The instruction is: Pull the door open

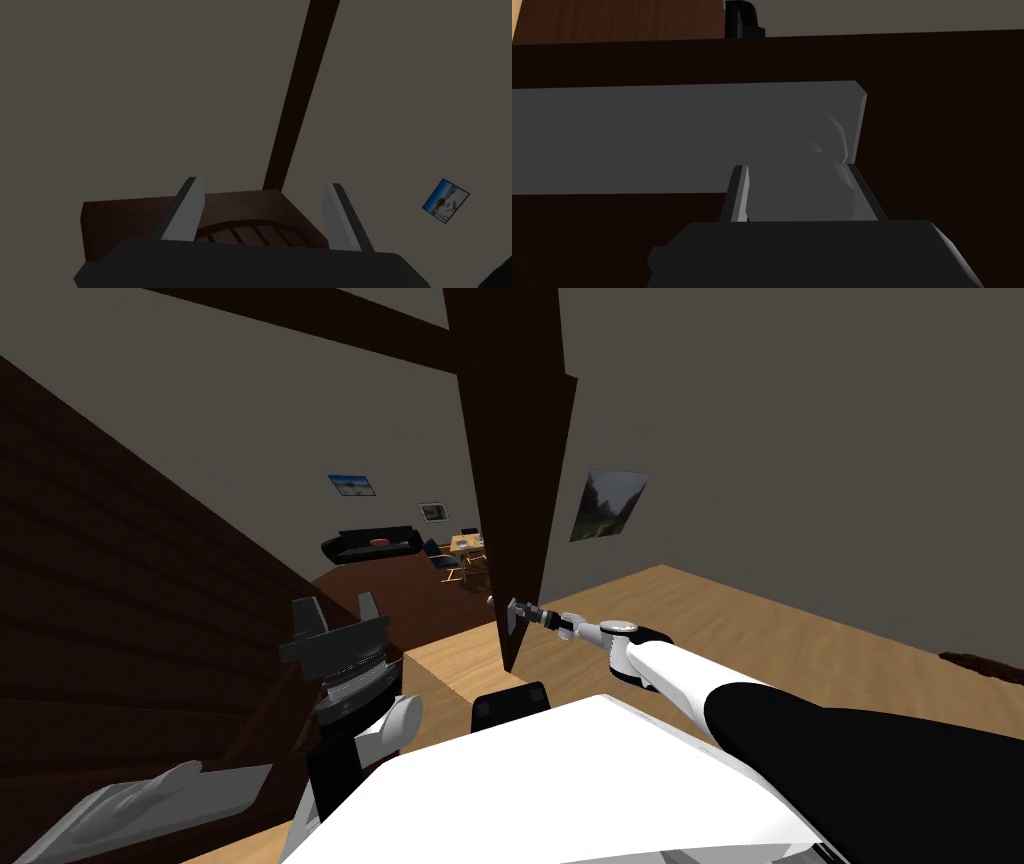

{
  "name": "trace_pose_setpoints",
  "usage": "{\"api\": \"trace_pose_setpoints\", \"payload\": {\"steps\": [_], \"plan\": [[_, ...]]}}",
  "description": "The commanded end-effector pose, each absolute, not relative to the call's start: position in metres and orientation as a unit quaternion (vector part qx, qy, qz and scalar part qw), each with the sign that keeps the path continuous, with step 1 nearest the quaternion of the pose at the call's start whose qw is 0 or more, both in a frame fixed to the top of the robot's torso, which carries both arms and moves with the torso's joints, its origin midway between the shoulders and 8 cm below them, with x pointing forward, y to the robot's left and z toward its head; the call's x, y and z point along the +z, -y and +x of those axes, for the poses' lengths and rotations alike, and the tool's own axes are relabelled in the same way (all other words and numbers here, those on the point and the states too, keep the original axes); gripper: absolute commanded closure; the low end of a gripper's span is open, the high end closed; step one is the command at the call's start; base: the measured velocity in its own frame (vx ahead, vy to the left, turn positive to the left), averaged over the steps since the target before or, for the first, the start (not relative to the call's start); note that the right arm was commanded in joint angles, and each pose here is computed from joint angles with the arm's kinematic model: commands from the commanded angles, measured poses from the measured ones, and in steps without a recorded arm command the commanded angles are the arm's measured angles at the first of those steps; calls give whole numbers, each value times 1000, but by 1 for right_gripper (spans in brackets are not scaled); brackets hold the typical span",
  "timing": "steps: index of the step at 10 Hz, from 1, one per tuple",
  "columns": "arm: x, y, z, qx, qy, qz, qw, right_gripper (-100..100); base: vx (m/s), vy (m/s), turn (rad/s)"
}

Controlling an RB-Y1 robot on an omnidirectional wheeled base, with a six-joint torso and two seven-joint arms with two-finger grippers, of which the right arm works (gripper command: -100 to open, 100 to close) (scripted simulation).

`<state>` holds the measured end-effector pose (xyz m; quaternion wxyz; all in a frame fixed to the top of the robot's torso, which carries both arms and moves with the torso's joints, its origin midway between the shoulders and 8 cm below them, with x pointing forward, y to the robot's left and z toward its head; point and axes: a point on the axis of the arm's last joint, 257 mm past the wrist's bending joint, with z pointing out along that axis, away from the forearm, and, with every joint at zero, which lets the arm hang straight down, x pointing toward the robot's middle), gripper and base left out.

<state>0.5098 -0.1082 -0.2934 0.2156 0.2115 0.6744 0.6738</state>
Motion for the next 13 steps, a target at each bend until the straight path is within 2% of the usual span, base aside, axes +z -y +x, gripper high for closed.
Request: {"api": "trace_pose_setpoints", "payload": {"steps": [1,7,9,13], "plan": [[-296,102,503,676,-677,205,206,100,-97,-200,63],[-296,83,490,683,-683,181,181,100,-57,-222,81],[-296,84,493,682,-685,181,184,100,-40,-111,52],[-296,78,490,684,-686,175,176,100,-66,-200,119]]}}
